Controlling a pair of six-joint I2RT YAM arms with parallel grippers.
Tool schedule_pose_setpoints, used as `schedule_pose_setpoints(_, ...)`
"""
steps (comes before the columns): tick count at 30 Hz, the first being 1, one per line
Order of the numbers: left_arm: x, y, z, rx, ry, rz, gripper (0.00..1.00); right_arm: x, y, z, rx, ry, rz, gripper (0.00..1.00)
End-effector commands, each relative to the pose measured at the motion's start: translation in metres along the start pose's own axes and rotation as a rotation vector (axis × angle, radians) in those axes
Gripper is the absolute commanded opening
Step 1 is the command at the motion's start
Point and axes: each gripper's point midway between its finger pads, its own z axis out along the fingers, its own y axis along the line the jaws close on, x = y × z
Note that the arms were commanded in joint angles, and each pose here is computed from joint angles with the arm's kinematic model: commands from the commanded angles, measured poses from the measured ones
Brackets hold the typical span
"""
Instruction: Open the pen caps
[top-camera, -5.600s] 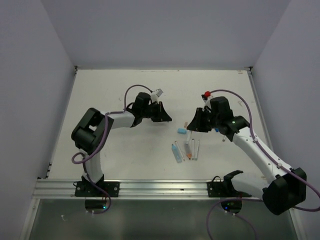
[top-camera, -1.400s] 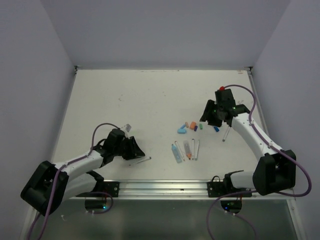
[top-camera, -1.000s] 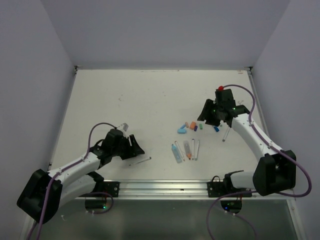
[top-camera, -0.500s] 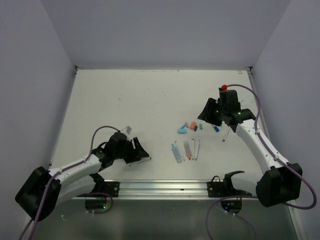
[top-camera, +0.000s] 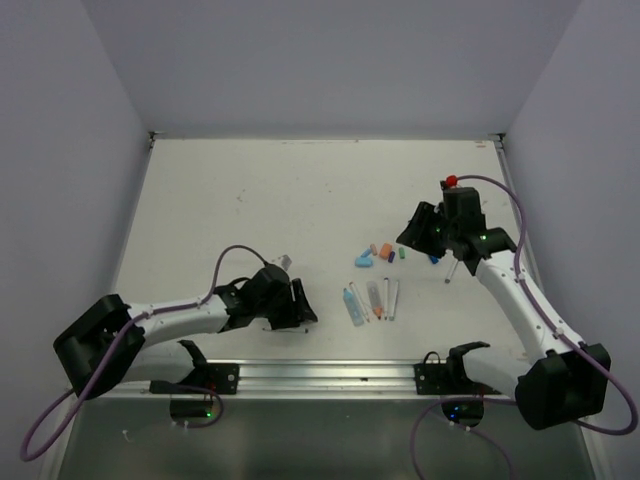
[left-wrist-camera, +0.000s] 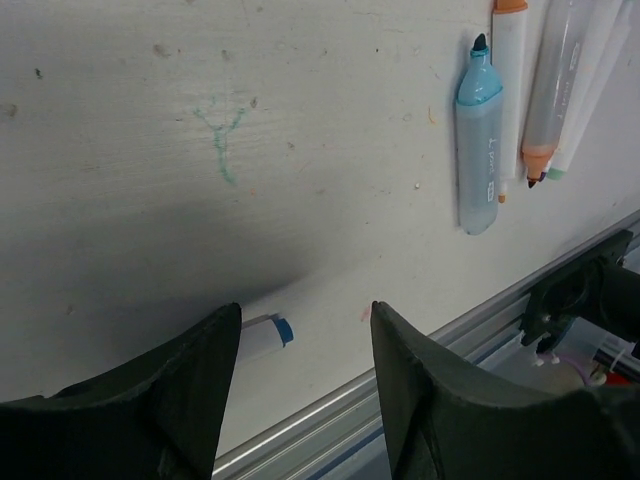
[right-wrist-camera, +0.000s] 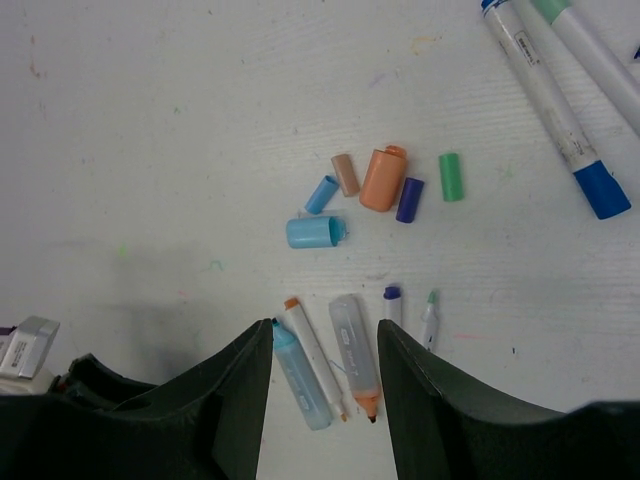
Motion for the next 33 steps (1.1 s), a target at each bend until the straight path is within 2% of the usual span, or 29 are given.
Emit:
schedule_pose_setpoints(1, 0.030, 0.086, -0.005, -0.359, 0.062, 0.041, 0.60, -0.001, 0.002, -0.009, -0.021, -0.025, -0.016, 0.50)
schedule_pose_setpoints(5, 0.002, 0.065, -0.017, -0.335, -0.072, 0.021, 0.60, 0.003, 0.000, -0.008, -0.020, -0.015, -0.023, 0.50)
schedule_pose_setpoints(6, -0.013, 0.059, -0.023, -0.340, -0.141, 0.018, 0.60, 0.003, 0.000, -0.008, -0.021, -0.013, -0.027, 0.50)
schedule_pose_setpoints(9, -0.028, 0.053, -0.048, -0.331, -0.230, -0.021, 0.60, 0.001, 0.002, -0.009, -0.029, -0.012, -0.036, 0.50)
schedule_pose_setpoints(12, -0.022, 0.058, -0.060, -0.334, -0.231, -0.068, 0.61, 0.000, 0.006, -0.008, -0.041, -0.005, -0.042, 0.50)
schedule_pose_setpoints(17, 0.001, 0.078, -0.059, -0.355, -0.161, -0.132, 0.61, 0.002, 0.010, -0.006, -0.070, -0.001, -0.037, 0.50)
schedule_pose_setpoints(21, 0.017, 0.078, -0.052, -0.313, -0.099, -0.168, 0.61, 0.004, 0.006, -0.009, -0.058, -0.007, -0.043, 0.50)
schedule_pose_setpoints(33, 0.022, 0.065, -0.018, -0.272, -0.032, -0.147, 0.62, 0.005, 0.003, -0.010, -0.042, -0.006, -0.031, 0.50)
